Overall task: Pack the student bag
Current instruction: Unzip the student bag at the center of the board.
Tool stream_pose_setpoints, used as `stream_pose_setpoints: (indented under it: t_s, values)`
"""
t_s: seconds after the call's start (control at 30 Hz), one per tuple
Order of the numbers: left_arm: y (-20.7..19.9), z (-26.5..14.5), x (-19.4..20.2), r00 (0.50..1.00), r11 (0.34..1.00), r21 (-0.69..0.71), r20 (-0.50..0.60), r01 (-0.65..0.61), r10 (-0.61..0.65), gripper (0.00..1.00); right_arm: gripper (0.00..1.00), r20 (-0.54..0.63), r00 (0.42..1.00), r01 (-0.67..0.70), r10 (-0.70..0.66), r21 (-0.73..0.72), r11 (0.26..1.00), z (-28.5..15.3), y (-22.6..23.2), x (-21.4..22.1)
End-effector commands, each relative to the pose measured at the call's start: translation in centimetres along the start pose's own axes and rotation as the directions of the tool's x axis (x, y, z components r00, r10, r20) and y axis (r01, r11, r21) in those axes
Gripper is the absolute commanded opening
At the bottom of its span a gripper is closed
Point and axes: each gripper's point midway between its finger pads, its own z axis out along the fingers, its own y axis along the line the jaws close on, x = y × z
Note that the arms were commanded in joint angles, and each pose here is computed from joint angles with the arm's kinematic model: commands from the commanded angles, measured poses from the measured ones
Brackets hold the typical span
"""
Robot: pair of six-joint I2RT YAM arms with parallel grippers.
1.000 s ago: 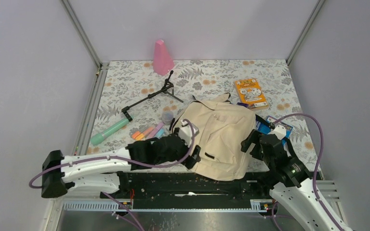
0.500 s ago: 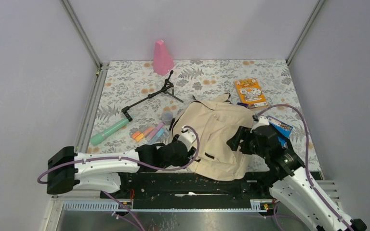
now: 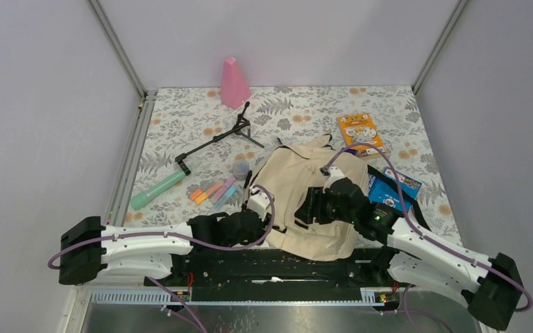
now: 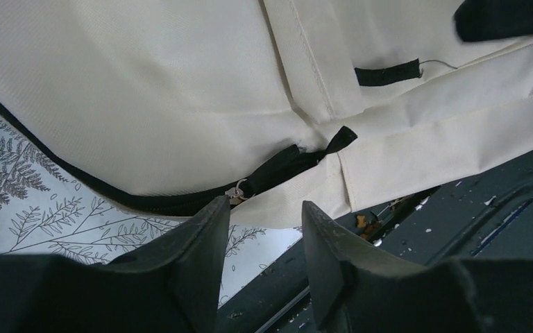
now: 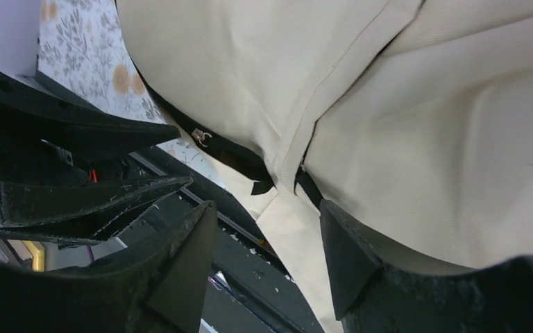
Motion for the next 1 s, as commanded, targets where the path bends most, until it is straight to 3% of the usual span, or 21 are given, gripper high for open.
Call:
stream_pose_setpoints:
  t_s: [0.0,0.5,0.97]
  values:
    - [-0.5,0.8,0.5,0.999,0.999,0.008,-0.012,0.035,-0.035,0.43,0.61,0.016,1.000,-0.009,0.010,-0.034,0.999,2.1,1.8,0.4]
    - [-0.6,1.7,3.9,0.992,0.998,0.014,-0.112,0.067,-0.065,0.30,0.52,-0.080,0.996,0.028,-0.026,0.021,0.999,6.8,2.9,4.8]
    - [-0.2,1.6,4.8,0.988,0.996,0.005,-0.129,0.084,-0.082,0.27,0.37,-0.131,0.990,0.065,-0.050,0.106,0.992,9.0,1.4,6.4]
